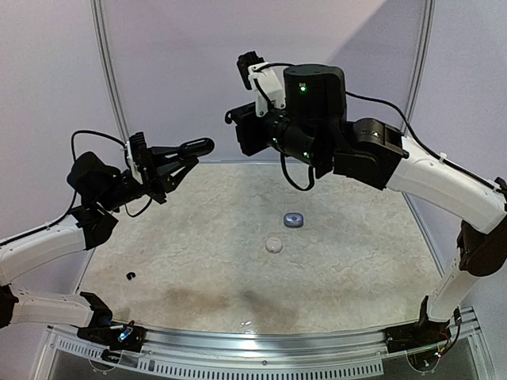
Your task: Insert the wireless bluetooth earbuds into the charging case
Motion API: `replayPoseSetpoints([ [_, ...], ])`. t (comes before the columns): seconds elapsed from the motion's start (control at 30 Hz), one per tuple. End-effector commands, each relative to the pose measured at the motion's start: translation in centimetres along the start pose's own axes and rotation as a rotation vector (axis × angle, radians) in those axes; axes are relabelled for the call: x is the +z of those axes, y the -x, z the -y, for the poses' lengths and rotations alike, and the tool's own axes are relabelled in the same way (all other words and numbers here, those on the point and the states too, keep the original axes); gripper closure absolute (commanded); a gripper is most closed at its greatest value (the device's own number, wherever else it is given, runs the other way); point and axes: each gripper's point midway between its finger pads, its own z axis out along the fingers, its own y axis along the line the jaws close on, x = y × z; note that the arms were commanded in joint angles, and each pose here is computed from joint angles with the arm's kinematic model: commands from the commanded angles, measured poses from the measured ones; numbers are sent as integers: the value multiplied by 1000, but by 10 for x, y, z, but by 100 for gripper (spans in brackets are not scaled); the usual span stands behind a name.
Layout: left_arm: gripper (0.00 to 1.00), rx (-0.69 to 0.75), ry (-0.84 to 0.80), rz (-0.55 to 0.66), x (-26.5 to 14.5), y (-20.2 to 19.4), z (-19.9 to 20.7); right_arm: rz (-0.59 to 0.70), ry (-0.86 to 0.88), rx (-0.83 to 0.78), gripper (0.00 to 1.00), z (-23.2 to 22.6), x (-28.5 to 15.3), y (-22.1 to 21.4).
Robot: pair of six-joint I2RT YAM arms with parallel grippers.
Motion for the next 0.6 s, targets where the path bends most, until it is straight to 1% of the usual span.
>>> replayPoseSetpoints([
  [0.0,100,16,-9,16,6,6,0,97,-8,-38,100,1,-5,31],
  [0.03,100,-31,17,5,7,5,-6,99,-11,-31,100,2,-5,31],
  [0.1,100,-183,76,-27,11,4,-20,106,-24,10,100,4,-4,33],
  [0.23,100,-495,117,-88,12,-15,-25,97,-36,29,100,5,-3,30],
  [0.27,100,-549,122,-112,12,-21,-25,91,-40,29,100,6,-3,29],
  [0.4,100,-631,128,-173,11,-34,-22,66,-29,15,100,4,-1,22],
  [0.47,100,-649,104,-177,13,-35,-19,92,-45,58,100,4,4,25],
  [0.57,100,-686,71,-178,17,-37,-13,160,-124,144,100,13,14,38],
])
